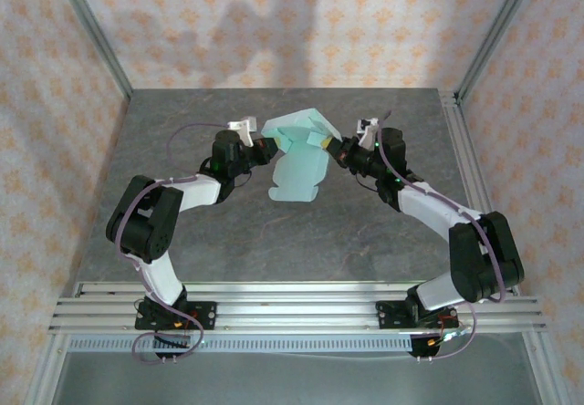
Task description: Fold the paper box
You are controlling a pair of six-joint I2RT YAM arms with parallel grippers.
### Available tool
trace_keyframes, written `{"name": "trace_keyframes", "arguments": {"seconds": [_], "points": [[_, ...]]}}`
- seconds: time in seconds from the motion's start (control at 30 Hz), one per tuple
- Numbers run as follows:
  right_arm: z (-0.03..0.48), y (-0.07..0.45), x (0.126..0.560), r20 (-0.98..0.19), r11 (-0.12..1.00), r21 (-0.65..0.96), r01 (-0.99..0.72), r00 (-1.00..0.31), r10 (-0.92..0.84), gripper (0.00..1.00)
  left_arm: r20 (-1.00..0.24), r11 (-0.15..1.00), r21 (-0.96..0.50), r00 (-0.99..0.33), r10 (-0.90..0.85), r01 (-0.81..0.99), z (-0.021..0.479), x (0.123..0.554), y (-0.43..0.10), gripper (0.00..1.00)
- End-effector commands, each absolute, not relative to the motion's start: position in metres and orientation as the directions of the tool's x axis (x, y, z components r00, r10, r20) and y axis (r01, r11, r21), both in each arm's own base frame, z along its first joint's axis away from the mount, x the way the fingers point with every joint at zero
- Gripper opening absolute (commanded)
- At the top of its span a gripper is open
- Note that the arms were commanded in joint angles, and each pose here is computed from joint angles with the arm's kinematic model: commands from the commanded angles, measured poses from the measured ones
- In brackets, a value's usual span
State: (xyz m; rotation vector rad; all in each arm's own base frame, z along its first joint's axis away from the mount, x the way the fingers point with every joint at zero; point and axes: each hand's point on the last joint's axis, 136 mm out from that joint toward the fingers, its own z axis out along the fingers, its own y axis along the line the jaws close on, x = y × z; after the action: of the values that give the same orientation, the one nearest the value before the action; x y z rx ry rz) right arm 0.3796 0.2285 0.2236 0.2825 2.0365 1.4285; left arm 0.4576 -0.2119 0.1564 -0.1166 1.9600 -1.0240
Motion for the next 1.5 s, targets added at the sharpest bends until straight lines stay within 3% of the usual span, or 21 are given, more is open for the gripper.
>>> {"name": "trace_keyframes", "arguments": {"seconds": [0.0,0.1,0.17,0.23,0.63,0.8,1.1,1.47], "points": [[0.249,0.230,0.382,-0.423,0.381,0.892,-0.244,-0.747,0.513,0.02,-0.690,0.661,-0.684,-0.568,-0.448,0.309,0.167,0.457,-0.209,0.00],[0.251,0.224,0.381,-0.452,0.407,0.877,-0.255,-0.723,0.522,0.40,-0.686,0.674,-0.683,-0.566,-0.458,0.282,0.165,0.459,-0.205,0.00],[0.250,0.215,0.382,-0.476,0.445,0.862,-0.244,-0.693,0.542,0.55,-0.675,0.694,-0.682,-0.562,-0.478,0.230,0.157,0.462,-0.197,0.00],[0.248,0.206,0.382,-0.496,0.484,0.845,-0.226,-0.667,0.556,0.62,-0.667,0.707,-0.683,-0.550,-0.502,0.183,0.151,0.465,-0.189,0.00],[0.273,0.184,0.368,-0.628,0.713,0.686,-0.143,-0.612,0.481,0.65,-0.738,0.826,-0.562,-0.434,-0.517,-0.030,0.135,0.465,-0.140,0.00],[0.292,0.216,0.370,-0.701,0.792,0.575,-0.207,-0.624,0.346,0.59,-0.781,0.870,-0.489,-0.411,-0.471,-0.067,0.135,0.463,-0.131,0.00],[0.305,0.297,0.397,-0.741,0.857,0.392,-0.333,-0.666,0.080,0.58,-0.794,0.879,-0.472,-0.401,-0.457,-0.067,0.140,0.459,-0.129,0.00],[0.274,0.321,0.435,-0.690,0.899,0.342,-0.272,-0.722,0.044,0.58,-0.798,0.877,-0.477,-0.389,-0.461,-0.061,0.147,0.453,-0.127,0.00]]}}
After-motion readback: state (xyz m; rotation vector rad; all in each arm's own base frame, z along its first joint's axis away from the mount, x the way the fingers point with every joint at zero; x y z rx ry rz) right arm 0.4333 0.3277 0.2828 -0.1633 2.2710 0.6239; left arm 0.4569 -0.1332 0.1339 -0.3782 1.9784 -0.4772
